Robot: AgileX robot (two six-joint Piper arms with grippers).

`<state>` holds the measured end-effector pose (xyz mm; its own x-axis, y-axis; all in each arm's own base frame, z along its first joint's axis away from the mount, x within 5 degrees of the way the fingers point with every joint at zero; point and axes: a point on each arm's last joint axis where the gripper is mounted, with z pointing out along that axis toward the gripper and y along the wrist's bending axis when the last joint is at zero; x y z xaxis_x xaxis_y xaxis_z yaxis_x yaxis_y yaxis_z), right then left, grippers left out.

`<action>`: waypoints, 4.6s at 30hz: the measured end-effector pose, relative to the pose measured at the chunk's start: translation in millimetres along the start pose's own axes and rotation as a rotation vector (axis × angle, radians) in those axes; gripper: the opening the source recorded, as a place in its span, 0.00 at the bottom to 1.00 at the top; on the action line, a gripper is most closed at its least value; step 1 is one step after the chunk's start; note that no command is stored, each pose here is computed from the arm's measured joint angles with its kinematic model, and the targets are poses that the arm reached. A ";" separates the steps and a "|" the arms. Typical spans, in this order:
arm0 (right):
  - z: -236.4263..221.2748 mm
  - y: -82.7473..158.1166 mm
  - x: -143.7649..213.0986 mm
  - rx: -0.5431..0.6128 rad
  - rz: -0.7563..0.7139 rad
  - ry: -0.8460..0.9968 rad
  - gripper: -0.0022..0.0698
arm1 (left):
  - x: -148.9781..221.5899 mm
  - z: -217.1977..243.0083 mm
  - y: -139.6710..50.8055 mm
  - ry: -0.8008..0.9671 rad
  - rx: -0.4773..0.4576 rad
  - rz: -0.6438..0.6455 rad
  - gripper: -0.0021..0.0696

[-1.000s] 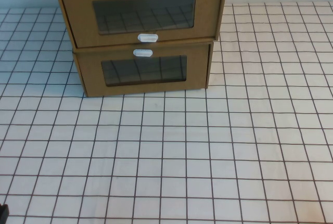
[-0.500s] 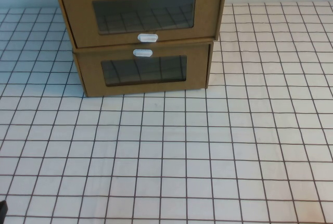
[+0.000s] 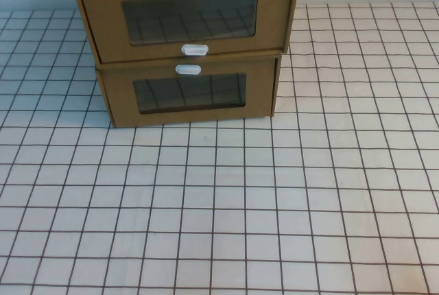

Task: Open the shoe box
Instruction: 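Pull the top drawer of the cardboard box fully open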

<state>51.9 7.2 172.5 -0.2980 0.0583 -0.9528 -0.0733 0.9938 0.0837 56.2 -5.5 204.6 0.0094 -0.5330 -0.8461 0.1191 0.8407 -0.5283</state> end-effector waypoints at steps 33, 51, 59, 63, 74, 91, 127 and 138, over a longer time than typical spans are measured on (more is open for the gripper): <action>0.0 0.0 0.0 0.000 0.000 0.000 0.01 | -201.5 232.7 -164.7 0.489 0.288 0.652 0.03; 0.0 0.0 0.0 0.000 0.000 0.000 0.01 | -143.0 388.4 -149.5 0.734 0.419 0.575 0.03; 0.0 -0.1 -1.3 0.001 0.000 -0.014 0.01 | -119.3 399.9 -158.5 0.767 0.464 0.572 0.03; -0.6 1.0 -10.9 -0.015 0.069 -0.119 0.01 | -113.7 403.1 -152.8 0.793 0.444 0.599 0.03; -6.2 -1.8 -33.1 -0.101 0.643 -0.366 0.01 | -110.6 402.4 -150.7 0.828 0.444 0.610 0.03; -15.9 29.4 -92.9 -0.303 0.628 -0.079 0.01 | -109.8 400.6 -150.8 0.849 0.451 0.610 0.03; 149.3 236.3 -166.6 -0.554 -0.499 0.604 0.01 | -108.9 398.6 -151.6 0.877 0.450 0.571 0.03; 160.1 277.7 -163.3 -0.402 -0.869 0.178 0.03 | -108.5 398.0 -151.7 0.884 0.452 0.568 0.03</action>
<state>232.6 288.9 304.6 -0.1234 -0.7285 -0.6738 -0.6453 0.5748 -0.5032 432.3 -113.2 405.0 -0.5047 0.3173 -0.8029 0.6689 0.7317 -0.1313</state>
